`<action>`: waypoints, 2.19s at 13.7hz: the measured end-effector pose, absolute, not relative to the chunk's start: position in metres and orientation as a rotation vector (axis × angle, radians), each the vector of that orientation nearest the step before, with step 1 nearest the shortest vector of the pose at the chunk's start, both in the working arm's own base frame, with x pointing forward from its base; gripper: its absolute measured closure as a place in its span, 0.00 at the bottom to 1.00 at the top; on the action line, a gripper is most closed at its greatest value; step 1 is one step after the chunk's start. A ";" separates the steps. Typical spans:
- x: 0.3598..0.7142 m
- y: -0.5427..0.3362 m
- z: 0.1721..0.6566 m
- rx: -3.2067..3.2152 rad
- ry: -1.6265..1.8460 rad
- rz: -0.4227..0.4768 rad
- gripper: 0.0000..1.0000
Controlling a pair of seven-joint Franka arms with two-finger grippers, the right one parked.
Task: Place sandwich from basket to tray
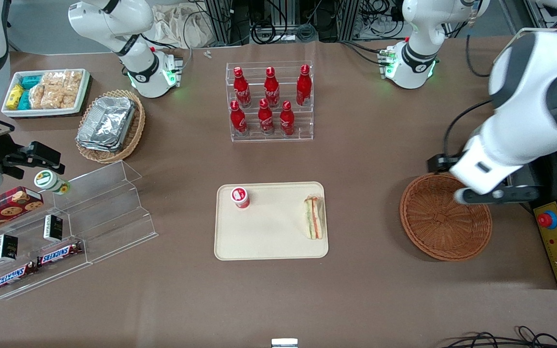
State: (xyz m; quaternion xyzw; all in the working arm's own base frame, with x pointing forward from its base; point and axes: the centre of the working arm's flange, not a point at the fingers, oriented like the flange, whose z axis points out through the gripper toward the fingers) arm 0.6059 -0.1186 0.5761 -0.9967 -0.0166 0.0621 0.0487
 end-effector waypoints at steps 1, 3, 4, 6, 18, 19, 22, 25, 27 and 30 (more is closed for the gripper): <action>0.605 -0.107 0.582 -3.036 -0.078 0.184 0.00; 0.604 -0.090 0.585 -3.032 -0.122 0.195 0.00; 0.605 -0.084 0.584 -3.031 -0.136 0.199 0.00; 0.606 -0.075 0.583 -3.031 -0.160 0.202 0.00; 0.610 -0.030 0.583 -3.047 -0.167 0.217 0.00; 0.611 -0.025 0.582 -3.049 -0.157 0.220 0.00; 0.611 -0.017 0.581 -3.055 -0.171 0.225 0.00; 0.611 -0.025 0.582 -3.053 -0.168 0.218 0.00; 0.612 -0.026 0.582 -3.059 -0.171 0.208 0.00; 0.614 -0.022 0.582 -3.073 -0.188 0.195 0.00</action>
